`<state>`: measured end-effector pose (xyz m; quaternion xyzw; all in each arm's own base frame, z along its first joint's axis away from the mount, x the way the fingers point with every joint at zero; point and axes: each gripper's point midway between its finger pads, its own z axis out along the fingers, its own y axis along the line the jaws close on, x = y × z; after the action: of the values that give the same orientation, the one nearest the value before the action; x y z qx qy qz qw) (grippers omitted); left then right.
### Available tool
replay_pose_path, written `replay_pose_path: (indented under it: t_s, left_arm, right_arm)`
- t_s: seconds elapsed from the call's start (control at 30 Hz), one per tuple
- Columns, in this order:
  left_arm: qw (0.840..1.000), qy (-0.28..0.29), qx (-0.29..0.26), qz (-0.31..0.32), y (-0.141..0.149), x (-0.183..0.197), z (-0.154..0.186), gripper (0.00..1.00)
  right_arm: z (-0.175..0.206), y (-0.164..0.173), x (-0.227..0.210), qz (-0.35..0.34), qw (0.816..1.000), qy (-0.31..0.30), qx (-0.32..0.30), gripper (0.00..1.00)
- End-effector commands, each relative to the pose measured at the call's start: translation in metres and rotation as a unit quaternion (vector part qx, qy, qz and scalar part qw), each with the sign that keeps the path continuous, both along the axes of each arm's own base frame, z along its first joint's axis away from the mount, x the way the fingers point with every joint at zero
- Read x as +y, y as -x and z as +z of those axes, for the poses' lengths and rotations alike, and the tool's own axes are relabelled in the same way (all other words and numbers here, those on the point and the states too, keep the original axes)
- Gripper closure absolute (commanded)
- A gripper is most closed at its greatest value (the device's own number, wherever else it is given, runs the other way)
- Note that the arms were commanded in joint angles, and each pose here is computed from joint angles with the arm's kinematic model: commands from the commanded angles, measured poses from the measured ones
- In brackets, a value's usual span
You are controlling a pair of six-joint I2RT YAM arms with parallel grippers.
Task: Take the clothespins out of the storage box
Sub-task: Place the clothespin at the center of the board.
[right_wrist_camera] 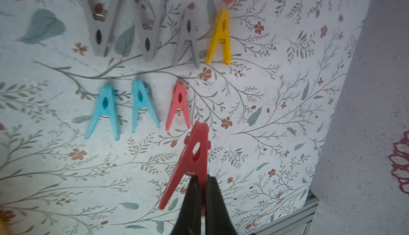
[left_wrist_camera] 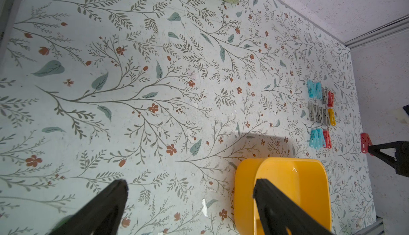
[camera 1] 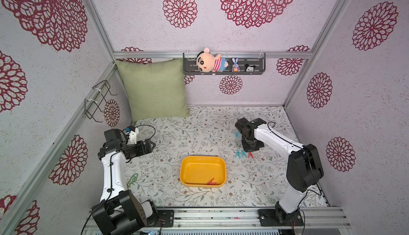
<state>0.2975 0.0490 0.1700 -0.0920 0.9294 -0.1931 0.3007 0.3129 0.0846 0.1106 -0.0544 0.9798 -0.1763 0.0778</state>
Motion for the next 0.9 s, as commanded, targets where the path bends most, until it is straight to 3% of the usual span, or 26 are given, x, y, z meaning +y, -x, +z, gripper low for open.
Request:
replay_pose_path:
  t_s: [0.0, 0.2, 0.33, 0.5, 0.67, 0.87]
  left_arm:
    - [1.0, -0.003, -0.013, -0.004, -0.003, -0.001, 0.005, 0.03]
    - [1.0, 0.003, -0.011, -0.006, -0.004, -0.001, 0.004, 0.03]
    - [1.0, 0.004, -0.008, -0.005, -0.004, -0.001, 0.002, 0.03]
    - [1.0, 0.003, -0.007, -0.005, -0.004, -0.001, 0.002, 0.03]
    - [1.0, 0.005, -0.008, -0.006, -0.005, -0.002, 0.002, 0.03]
    - [1.0, 0.011, -0.007, -0.009, -0.005, -0.003, 0.002, 0.03]
  right_arm:
    - [-0.002, 0.007, -0.025, 0.023, 0.999, 0.008, 0.023, 1.0]
    - [-0.014, 0.0, -0.044, 0.005, 0.999, -0.048, 0.026, 1.0]
    - [-0.015, -0.008, -0.062, -0.018, 0.998, -0.046, 0.027, 1.0]
    - [-0.033, -0.016, -0.049, -0.001, 0.996, -0.079, 0.051, 1.0]
    - [-0.037, -0.029, -0.045, 0.032, 0.996, -0.063, 0.046, 1.0]
    - [-0.045, -0.02, -0.045, 0.042, 0.996, -0.061, 0.057, 1.0]
